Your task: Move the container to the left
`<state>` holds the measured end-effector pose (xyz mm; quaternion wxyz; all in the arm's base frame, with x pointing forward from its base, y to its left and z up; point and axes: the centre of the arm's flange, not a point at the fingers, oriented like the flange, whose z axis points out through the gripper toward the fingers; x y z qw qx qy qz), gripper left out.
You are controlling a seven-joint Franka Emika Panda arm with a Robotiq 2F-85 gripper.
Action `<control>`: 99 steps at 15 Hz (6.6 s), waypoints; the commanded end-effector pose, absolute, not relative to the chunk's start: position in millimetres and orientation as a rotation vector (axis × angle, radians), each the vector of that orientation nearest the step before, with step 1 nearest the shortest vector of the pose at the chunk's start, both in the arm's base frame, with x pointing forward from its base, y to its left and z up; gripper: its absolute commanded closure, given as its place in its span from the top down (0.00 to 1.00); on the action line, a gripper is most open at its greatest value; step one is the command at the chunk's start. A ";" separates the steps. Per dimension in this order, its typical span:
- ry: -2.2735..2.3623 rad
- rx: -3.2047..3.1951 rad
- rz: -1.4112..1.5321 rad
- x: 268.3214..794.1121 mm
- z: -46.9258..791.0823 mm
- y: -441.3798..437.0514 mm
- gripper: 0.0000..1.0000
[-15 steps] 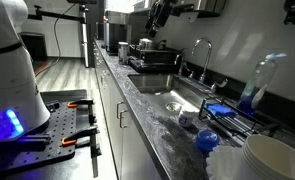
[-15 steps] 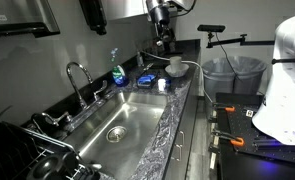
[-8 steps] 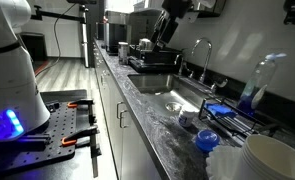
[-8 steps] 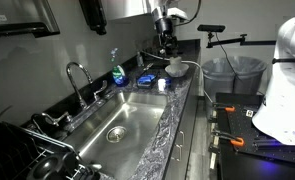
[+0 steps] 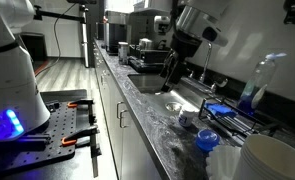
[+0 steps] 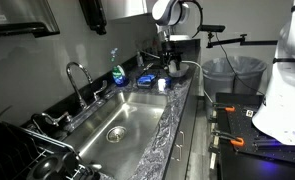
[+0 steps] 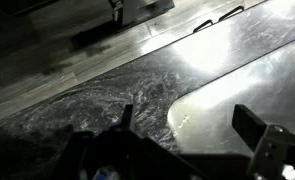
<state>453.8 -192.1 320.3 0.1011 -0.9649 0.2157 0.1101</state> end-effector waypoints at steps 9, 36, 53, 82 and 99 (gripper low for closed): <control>0.652 -2.936 0.319 454.5 303.4 -222.4 1.00; -0.143 -3.107 0.001 450.5 260.3 -285.4 1.00; -0.224 -3.171 -0.106 488.0 227.2 -291.2 1.00; -0.096 -3.266 -0.215 492.5 272.5 -300.5 0.36; 0.137 -3.197 -0.402 571.9 281.8 -298.3 0.36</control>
